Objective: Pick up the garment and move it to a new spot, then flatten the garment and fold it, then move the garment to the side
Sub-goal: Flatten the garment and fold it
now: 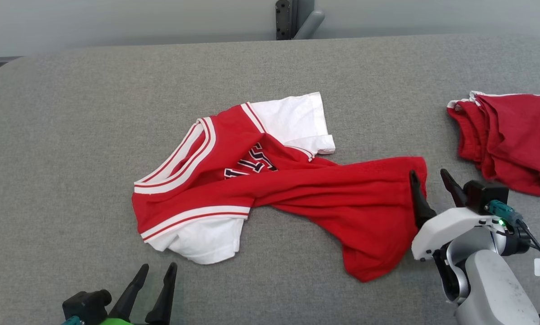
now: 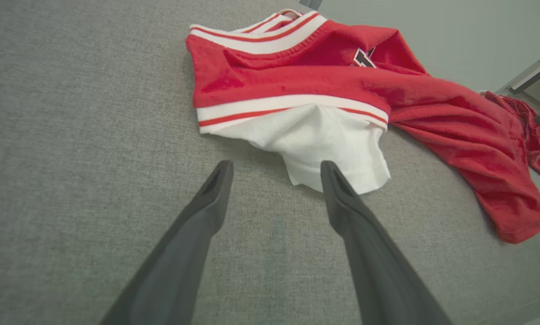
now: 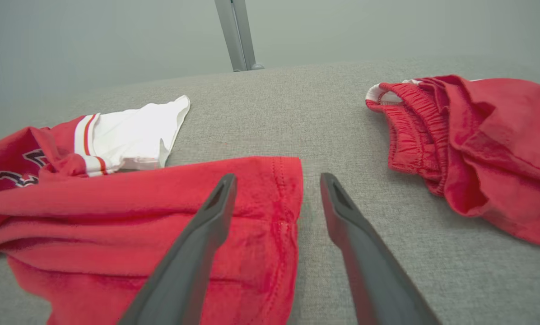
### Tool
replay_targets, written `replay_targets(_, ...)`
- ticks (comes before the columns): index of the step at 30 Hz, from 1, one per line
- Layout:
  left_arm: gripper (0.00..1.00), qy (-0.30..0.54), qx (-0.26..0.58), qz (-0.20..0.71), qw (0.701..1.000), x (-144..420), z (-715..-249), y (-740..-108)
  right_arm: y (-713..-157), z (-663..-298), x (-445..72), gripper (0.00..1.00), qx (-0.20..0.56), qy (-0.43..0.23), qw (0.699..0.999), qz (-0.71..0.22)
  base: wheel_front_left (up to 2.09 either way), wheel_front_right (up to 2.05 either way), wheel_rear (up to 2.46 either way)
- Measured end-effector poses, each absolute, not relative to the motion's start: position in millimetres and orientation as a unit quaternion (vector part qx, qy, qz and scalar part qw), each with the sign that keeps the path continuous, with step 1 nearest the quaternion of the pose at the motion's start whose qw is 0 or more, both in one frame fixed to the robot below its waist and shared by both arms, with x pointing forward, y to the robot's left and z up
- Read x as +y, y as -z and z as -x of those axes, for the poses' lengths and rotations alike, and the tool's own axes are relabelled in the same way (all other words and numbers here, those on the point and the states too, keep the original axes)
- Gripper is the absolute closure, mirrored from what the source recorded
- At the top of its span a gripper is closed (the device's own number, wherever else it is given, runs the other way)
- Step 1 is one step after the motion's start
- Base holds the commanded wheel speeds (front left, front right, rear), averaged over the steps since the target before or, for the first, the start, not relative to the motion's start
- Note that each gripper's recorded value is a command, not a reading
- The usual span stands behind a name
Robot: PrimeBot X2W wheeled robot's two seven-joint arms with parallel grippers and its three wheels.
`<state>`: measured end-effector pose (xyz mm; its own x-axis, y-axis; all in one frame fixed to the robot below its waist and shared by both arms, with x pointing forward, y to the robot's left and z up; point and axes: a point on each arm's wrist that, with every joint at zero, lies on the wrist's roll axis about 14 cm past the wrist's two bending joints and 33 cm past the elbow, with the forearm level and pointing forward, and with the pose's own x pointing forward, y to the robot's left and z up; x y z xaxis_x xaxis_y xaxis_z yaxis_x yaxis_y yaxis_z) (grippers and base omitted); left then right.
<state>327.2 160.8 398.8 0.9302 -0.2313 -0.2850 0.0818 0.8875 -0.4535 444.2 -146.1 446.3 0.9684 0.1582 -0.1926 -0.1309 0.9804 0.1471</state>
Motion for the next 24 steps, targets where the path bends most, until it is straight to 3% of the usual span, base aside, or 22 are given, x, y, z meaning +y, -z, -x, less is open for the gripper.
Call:
replay_targets(7, 0.00, 0.088, 0.190, 0.224, 0.952, 158.9, -323.6, -387.6, -440.4, -433.4, -152.4, 0.00, 0.120, -0.062, 0.988, -0.068, 0.00, 0.00, 0.00)
replay_targets(19, 0.00, 0.089, 0.176, 0.213, 0.957, 165.8, -331.3, -395.4, -423.2, -438.0, -150.7, 0.00, 0.158, -0.044, 0.971, -0.173, 0.00, 0.00, 0.00)
replay_targets(21, 0.00, 0.087, 0.175, 0.212, 0.957, 167.3, -331.1, -395.5, -420.8, -441.4, -147.4, 0.10, 0.164, -0.046, 0.969, -0.180, 0.00, 0.00, 0.00)
replay_targets(22, 0.00, 0.087, 0.175, 0.211, 0.958, 167.8, -330.7, -395.5, -418.8, -442.3, -145.5, 0.20, 0.168, -0.047, 0.968, -0.180, 0.00, 0.00, 0.00)
replay_targets(23, 0.00, 0.086, 0.175, 0.211, 0.958, 168.4, -330.3, -395.4, -416.1, -442.7, -144.2, 0.37, 0.174, -0.048, 0.967, -0.181, 0.00, 0.00, 0.00)
replay_targets(24, 0.00, 0.086, 0.176, 0.211, 0.958, 168.6, -329.7, -395.3, -412.7, -442.7, -142.7, 0.44, 0.181, -0.049, 0.966, -0.181, 0.00, 0.00, 0.00)
